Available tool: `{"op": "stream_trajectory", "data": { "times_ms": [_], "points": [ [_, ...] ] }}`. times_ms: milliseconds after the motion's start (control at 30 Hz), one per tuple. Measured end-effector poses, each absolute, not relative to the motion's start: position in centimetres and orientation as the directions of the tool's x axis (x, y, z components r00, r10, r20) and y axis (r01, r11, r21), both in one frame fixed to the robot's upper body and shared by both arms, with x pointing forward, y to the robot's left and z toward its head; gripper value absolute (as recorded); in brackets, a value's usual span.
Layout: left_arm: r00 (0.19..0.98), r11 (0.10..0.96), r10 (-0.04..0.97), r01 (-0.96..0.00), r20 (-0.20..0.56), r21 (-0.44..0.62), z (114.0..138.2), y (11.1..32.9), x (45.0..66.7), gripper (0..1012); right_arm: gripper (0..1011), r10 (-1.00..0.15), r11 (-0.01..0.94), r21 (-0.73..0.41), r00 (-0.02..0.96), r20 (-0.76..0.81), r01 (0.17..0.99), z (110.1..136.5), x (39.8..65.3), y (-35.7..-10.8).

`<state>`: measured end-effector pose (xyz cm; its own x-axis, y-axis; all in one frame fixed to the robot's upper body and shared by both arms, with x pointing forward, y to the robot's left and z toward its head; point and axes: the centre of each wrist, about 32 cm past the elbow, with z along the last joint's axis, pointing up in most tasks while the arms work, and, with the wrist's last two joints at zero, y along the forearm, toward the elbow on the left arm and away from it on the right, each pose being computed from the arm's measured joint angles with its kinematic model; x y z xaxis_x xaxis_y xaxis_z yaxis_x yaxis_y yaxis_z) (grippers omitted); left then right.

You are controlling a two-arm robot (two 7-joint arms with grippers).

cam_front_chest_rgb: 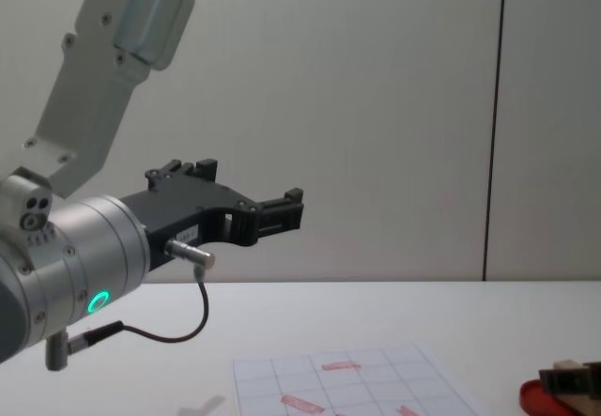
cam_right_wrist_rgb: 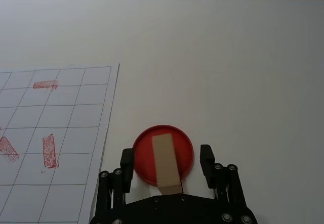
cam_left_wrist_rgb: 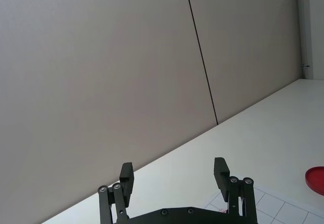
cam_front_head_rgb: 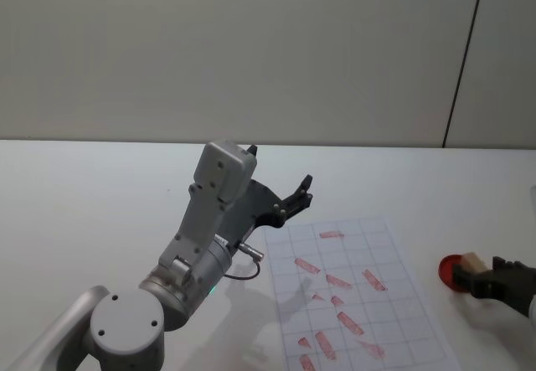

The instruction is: Use the one hand to pick up the stamp and affix it onto the A4 paper.

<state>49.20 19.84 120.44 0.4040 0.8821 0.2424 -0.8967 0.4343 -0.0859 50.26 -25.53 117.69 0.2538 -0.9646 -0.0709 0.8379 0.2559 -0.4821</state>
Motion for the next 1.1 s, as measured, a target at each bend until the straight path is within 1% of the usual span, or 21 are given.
{"op": "stream_trajectory", "data": {
  "times_ms": [33,67,133,167,200,233,267,300,500,700,1100],
  "points": [
    [0.404,0.434,0.882,-0.897,0.242,-0.086,120.4,19.8,49.2,1002,725,-0.965,0.256,-0.482,0.254,-0.071,0.838,117.7,50.3,-25.5],
    [0.404,0.434,0.882,-0.897,0.242,-0.086,120.4,19.8,49.2,1002,817,-0.965,0.256,-0.482,0.254,-0.071,0.838,117.7,50.3,-25.5],
    [0.404,0.434,0.882,-0.897,0.242,-0.086,120.4,19.8,49.2,1002,856,-0.965,0.256,-0.482,0.254,-0.071,0.838,117.7,50.3,-25.5],
    [0.404,0.434,0.882,-0.897,0.242,-0.086,120.4,19.8,49.2,1002,909,-0.965,0.256,-0.482,0.254,-0.071,0.838,117.7,50.3,-25.5],
    [0.404,0.434,0.882,-0.897,0.242,-0.086,120.4,19.8,49.2,1002,909,-0.965,0.256,-0.482,0.254,-0.071,0.838,117.7,50.3,-25.5],
    [0.404,0.434,0.882,-0.897,0.242,-0.086,120.4,19.8,49.2,1002,956,-0.965,0.256,-0.482,0.254,-0.071,0.838,117.7,50.3,-25.5],
    [0.404,0.434,0.882,-0.897,0.242,-0.086,120.4,19.8,49.2,1002,956,-0.965,0.256,-0.482,0.254,-0.071,0.838,117.7,50.3,-25.5],
    [0.404,0.434,0.882,-0.897,0.242,-0.086,120.4,19.8,49.2,1002,999,-0.965,0.256,-0.482,0.254,-0.071,0.838,117.7,50.3,-25.5],
    [0.404,0.434,0.882,-0.897,0.242,-0.086,120.4,19.8,49.2,1002,1001,-0.965,0.256,-0.478,0.254,-0.070,0.840,117.7,50.2,-25.5],
    [0.404,0.434,0.882,-0.897,0.242,-0.086,120.4,19.8,49.2,1002,1001,-0.963,0.261,-0.436,0.262,-0.061,0.861,117.7,49.7,-25.3],
    [0.404,0.434,0.882,-0.897,0.242,-0.086,120.4,19.8,49.2,1002,1001,-0.957,0.284,-0.283,0.288,-0.029,0.916,118.0,48.0,-24.8]
  ]
}}
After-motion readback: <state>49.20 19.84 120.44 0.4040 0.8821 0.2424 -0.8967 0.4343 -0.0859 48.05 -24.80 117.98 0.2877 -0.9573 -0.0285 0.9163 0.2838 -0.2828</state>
